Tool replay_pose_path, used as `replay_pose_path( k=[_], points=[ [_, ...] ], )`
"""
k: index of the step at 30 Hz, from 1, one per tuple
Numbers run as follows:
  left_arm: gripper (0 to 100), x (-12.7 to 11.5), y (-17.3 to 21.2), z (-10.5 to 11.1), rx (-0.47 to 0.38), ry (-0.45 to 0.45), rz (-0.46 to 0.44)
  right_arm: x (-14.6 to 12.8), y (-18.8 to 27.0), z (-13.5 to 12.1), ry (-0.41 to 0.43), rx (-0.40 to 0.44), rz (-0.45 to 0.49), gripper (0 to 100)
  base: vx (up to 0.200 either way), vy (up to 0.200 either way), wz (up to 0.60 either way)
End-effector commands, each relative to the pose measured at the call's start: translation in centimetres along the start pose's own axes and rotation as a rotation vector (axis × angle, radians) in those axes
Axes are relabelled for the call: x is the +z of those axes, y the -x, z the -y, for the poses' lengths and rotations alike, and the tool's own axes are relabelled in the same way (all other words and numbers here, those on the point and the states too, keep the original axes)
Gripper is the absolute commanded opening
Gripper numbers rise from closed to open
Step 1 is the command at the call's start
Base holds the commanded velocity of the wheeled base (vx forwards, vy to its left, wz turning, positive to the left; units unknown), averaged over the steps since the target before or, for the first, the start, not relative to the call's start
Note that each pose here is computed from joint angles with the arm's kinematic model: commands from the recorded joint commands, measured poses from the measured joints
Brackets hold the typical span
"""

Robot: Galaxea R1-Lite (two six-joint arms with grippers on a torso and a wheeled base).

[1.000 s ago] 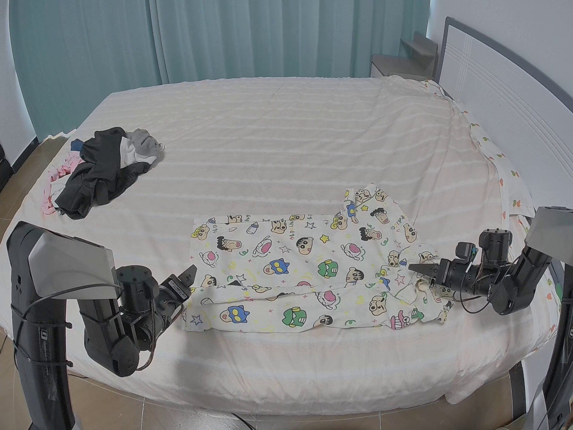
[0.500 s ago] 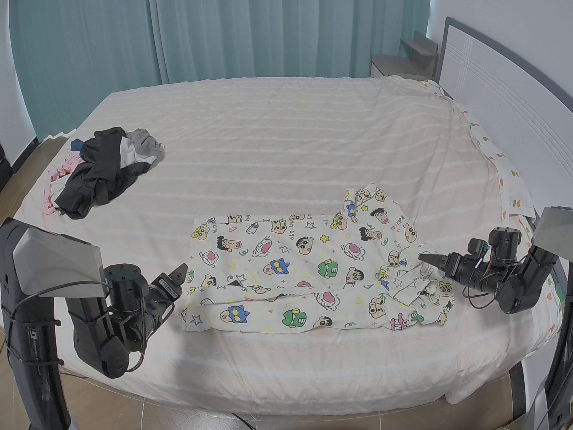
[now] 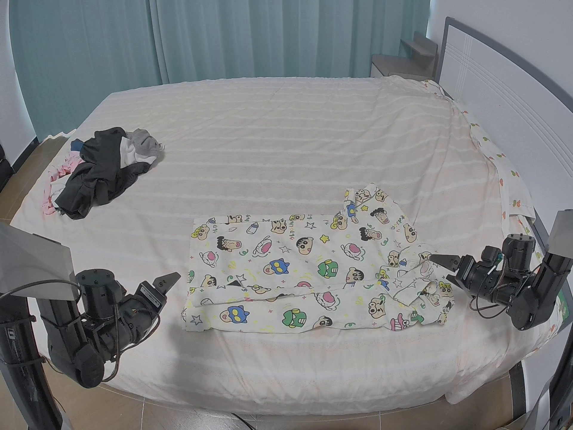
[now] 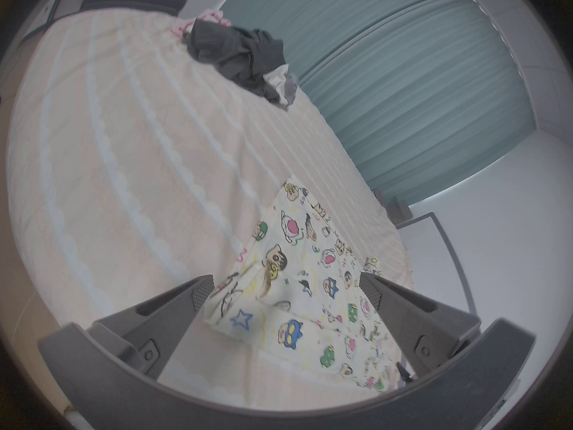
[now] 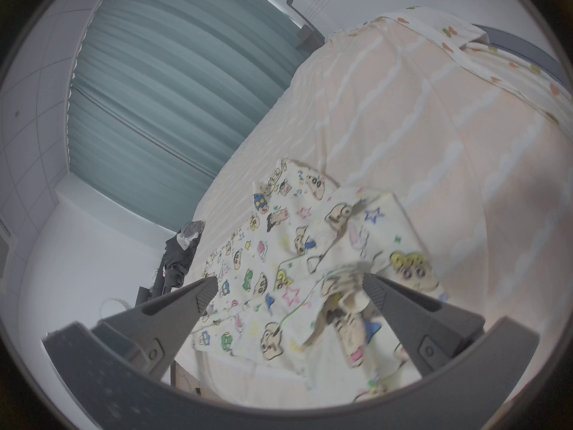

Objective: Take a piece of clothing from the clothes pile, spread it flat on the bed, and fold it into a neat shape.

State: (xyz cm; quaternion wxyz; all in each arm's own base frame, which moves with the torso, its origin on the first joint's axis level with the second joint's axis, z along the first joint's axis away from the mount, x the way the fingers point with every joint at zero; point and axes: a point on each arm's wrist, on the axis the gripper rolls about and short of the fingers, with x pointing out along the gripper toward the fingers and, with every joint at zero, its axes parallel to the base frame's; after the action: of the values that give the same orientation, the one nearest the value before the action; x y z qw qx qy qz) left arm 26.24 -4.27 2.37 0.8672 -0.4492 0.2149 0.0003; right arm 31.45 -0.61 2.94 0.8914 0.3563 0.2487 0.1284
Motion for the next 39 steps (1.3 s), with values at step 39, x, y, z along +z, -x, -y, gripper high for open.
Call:
replay_pose_path(
  k=[39],
  points=[
    [100, 0.9, 1.8, -1.5, 0.015, 0.107, -0.046, -6.7, -5.5, -1.9, -0.150, -0.153, -0.041, 100, 0.000, 0.000, 0.00]
  ],
)
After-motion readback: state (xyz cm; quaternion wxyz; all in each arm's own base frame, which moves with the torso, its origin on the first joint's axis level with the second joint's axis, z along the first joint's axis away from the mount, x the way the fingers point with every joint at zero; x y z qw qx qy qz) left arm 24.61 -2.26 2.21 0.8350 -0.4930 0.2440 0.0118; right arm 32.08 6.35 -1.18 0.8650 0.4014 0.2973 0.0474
